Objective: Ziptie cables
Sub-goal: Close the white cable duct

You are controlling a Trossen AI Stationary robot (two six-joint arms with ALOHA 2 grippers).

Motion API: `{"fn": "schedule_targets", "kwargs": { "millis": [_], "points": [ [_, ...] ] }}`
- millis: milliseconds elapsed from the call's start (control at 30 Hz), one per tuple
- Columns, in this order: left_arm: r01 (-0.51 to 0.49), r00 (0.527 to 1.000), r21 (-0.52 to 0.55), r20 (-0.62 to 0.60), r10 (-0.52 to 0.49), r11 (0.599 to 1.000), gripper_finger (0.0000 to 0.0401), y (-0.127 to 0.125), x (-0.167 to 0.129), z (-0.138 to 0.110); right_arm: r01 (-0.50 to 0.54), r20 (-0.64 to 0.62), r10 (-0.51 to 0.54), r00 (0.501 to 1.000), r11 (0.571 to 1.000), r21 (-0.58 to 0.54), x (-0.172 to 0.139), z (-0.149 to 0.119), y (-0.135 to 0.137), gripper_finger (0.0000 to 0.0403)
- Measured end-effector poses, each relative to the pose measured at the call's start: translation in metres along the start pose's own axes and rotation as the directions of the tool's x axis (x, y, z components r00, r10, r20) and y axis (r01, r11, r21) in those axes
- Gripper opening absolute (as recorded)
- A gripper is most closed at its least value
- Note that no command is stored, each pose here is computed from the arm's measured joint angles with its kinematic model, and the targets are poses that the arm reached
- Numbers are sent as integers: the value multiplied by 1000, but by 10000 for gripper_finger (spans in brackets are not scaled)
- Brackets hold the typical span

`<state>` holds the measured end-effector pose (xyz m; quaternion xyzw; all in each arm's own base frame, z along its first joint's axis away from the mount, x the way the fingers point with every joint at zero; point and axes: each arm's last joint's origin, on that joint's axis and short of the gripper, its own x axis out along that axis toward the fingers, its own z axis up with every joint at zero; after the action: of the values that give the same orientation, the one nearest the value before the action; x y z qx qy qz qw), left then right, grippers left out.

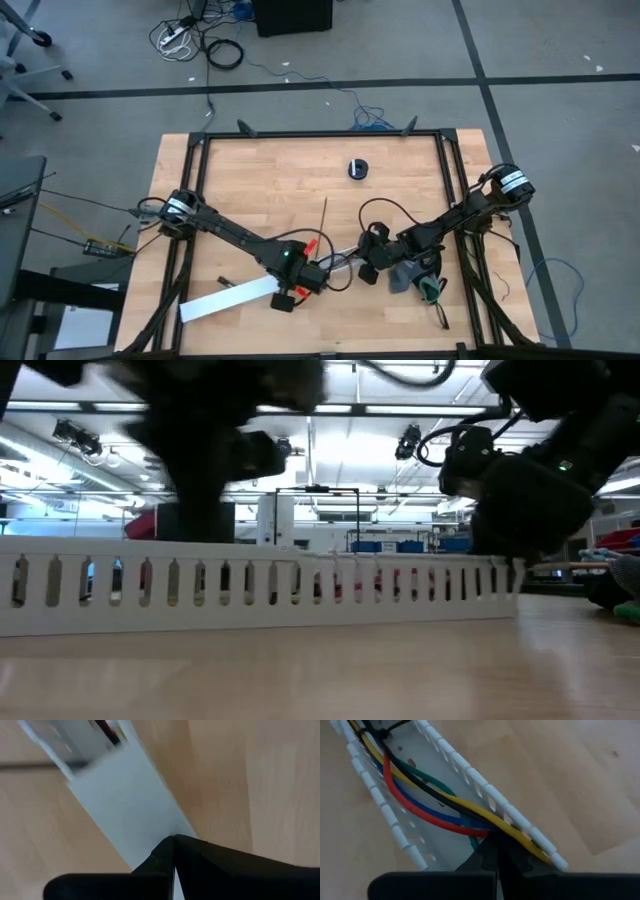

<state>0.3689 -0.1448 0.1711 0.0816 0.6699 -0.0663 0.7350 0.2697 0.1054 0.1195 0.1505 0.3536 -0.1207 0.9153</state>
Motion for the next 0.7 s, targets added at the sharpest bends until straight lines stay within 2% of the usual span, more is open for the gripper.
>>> {"fn": "schedule_targets", "kwargs": {
  "millis": [33, 67, 100, 233, 500, 700],
  "points": [
    [-7, 999, -2, 51, 7, 1000, 0, 1, 1, 5, 3, -6, -3, 1000, 1000, -5, -1, -1, 0, 0],
    [-31, 988, -11, 152, 32, 999, 0, 3, 3, 15, 0, -3, 0, 1000, 1000, -5, -1, -1, 1, 0],
    [-12, 979, -17, 201, 15, 1000, 0, 6, 4, 21, -1, -5, 1, 1000, 1000, -9, -1, -2, 2, 0],
    [26, 956, -21, 293, -19, 999, 0, 10, 12, 27, 2, 4, -2, 1000, 1000, -7, -3, -4, 5, 0],
    [-46, 956, -19, 287, 50, 999, 0, 16, 1, 33, -8, -7, 8, 1000, 1000, 15, -2, -3, 4, 0],
    [-176, 962, -26, 209, 178, 984, 0, 19, -27, 33, -19, -7, 19, 1000, 1000, 22, -1, -1, 3, 0]
  ]
}}
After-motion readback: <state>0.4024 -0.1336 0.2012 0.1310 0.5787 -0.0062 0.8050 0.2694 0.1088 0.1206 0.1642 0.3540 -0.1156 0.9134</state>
